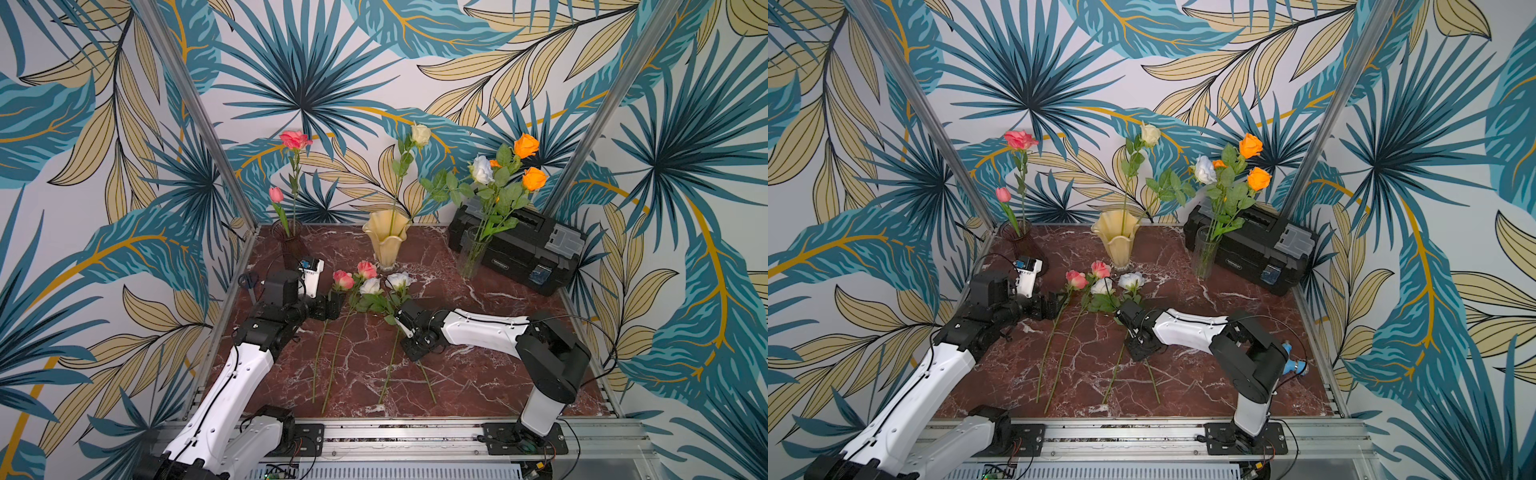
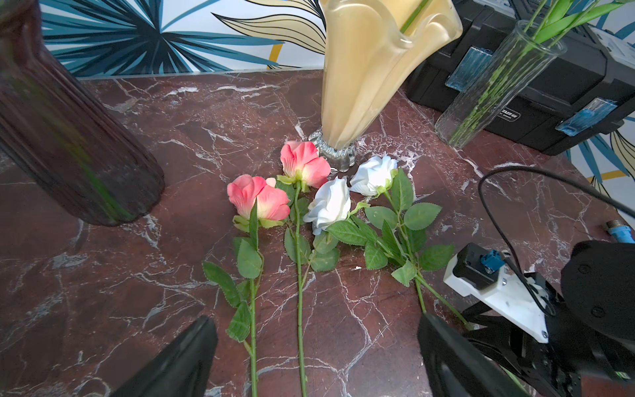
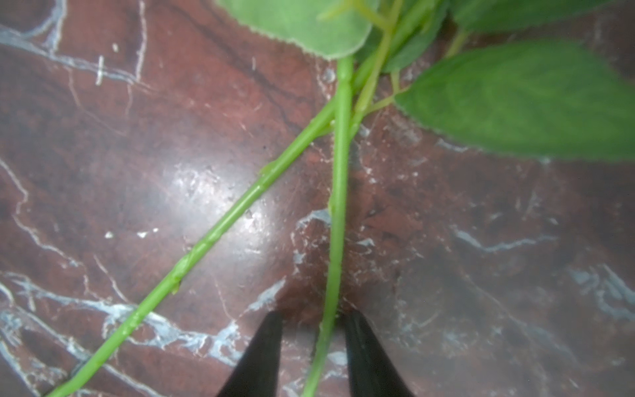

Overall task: Arrange the flowers in different vases according to their variety
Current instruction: Pick up the flower at the center of the board.

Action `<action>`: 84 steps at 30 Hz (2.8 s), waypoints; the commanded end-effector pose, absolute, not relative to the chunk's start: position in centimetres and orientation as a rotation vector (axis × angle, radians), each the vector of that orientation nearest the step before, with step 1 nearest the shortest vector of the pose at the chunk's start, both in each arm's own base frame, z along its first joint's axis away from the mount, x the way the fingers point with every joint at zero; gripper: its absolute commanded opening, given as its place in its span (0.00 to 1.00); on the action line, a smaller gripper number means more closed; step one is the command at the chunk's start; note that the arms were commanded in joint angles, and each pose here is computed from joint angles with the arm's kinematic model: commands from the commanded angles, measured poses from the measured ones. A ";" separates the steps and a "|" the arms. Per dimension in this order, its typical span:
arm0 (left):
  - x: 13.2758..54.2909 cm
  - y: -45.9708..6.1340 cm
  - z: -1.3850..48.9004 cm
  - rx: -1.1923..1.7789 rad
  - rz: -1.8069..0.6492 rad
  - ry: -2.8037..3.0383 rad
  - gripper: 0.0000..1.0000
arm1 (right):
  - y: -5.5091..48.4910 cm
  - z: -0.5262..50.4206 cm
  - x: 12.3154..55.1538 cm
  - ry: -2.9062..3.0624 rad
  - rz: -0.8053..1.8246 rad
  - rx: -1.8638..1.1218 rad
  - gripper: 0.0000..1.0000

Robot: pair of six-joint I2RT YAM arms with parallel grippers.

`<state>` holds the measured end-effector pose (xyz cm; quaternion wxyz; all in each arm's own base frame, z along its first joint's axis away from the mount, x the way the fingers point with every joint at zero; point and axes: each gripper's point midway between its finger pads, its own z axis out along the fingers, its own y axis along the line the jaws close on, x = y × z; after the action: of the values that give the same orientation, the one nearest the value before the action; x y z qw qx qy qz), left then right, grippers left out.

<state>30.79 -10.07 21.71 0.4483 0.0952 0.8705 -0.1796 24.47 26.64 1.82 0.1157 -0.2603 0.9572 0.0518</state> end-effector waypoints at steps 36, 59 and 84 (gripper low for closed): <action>27.1 -19.3 27.0 0.486 -0.939 1.907 0.92 | 27.9 22.0 25.6 2.121 0.695 -0.450 0.00; 26.3 -27.7 30.8 0.559 -1.228 1.735 0.66 | 30.8 27.6 24.2 1.913 0.905 -0.529 0.00; 27.0 -28.9 31.9 0.561 -1.259 1.719 0.00 | 30.4 27.0 24.2 1.929 0.863 -0.540 0.00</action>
<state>26.26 -28.76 29.62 0.4251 0.2256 0.7141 -0.5084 24.62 30.42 26.65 0.4563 -0.2110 0.7908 0.3490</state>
